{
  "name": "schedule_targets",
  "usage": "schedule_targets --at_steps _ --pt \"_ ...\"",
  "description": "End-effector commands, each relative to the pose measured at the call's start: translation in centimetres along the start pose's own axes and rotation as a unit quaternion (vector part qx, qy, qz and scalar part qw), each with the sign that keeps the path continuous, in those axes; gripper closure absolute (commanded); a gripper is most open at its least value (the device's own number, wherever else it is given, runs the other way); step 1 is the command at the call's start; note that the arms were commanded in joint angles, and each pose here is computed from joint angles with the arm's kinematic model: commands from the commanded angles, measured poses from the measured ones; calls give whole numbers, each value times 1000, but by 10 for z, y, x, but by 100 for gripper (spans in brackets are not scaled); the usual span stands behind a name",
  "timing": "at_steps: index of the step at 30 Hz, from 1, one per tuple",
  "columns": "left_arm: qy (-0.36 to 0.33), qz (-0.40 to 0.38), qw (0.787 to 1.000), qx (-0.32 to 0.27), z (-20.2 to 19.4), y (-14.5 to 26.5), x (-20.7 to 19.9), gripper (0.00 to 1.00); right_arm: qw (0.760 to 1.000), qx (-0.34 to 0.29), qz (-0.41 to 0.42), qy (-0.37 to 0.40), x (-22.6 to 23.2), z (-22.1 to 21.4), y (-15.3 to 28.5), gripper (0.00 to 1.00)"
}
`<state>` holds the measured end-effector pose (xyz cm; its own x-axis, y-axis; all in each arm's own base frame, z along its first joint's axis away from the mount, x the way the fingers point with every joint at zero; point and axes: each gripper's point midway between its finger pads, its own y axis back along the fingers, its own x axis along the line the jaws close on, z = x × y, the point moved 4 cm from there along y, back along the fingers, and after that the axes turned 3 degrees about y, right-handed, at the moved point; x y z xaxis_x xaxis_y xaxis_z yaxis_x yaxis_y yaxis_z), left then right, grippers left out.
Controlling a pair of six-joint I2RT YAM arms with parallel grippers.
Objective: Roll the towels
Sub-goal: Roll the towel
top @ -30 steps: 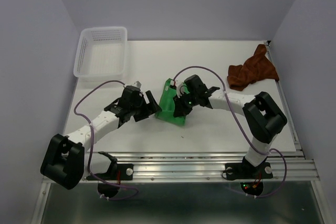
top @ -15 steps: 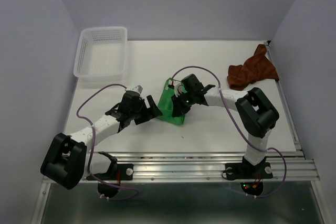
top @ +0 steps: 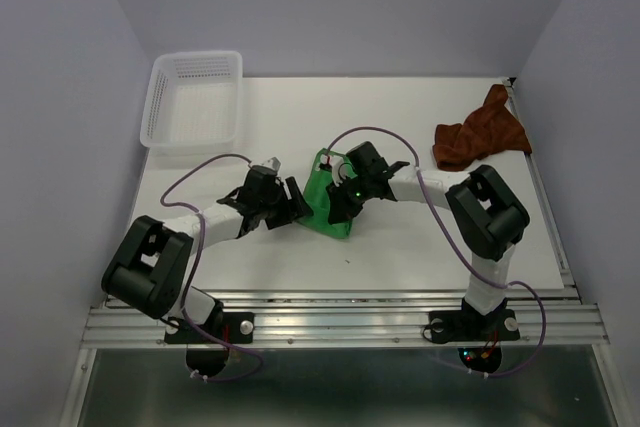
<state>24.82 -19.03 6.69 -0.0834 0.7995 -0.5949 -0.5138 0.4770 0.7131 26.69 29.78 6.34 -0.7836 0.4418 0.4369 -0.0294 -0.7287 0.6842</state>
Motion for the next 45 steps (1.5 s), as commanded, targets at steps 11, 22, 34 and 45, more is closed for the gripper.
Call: schedule_targets --at_steps 11,22,34,45 --pt "-5 4 1000 -7 8 -13 -2 71 994 -6 -25 104 1 11 26 60" --pt "14 17 999 34 5 3 -13 100 961 -52 -114 247 63 31 51 21" --pt "38 43 996 75 -2 5 -11 100 959 -24 -52 277 79 6 18 21" --pt "54 34 994 87 -2 2 -7 100 959 34 -128 249 39 -21 -6 20"
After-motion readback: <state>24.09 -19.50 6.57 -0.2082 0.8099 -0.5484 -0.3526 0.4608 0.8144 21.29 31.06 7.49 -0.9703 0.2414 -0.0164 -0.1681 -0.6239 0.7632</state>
